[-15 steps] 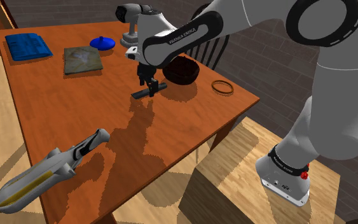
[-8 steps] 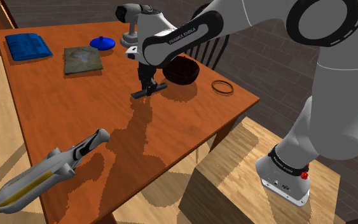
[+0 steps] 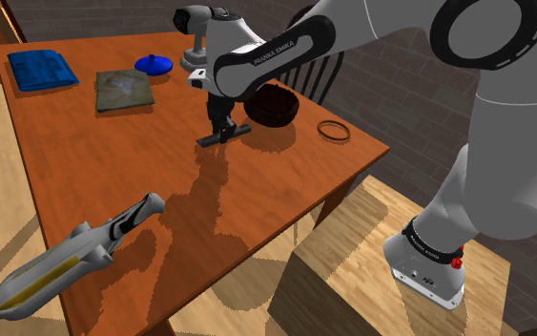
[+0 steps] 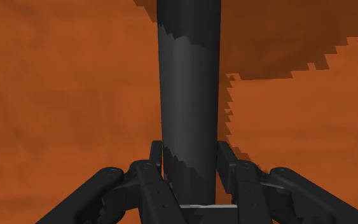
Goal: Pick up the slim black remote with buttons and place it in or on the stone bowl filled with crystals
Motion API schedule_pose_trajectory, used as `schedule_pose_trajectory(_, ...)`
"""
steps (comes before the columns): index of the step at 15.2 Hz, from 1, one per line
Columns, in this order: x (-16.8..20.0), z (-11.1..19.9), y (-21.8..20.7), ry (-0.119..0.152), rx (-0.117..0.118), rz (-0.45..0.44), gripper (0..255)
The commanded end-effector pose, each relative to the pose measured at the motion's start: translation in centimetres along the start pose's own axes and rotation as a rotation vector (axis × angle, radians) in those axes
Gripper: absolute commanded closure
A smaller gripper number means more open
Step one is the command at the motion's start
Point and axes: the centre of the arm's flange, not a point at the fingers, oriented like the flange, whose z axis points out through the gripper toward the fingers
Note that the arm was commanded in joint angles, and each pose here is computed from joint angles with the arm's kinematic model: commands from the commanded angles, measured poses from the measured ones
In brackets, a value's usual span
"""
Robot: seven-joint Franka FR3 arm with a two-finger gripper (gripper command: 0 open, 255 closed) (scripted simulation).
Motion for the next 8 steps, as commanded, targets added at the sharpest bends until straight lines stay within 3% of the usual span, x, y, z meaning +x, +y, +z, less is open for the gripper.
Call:
schedule_pose_trajectory(1,0.0,-0.7,0.1,-0.001,0.001,0.001,255)
schedule_pose_trajectory(8,0.0,-4.4,0.4,-0.001,0.001,0.001,255)
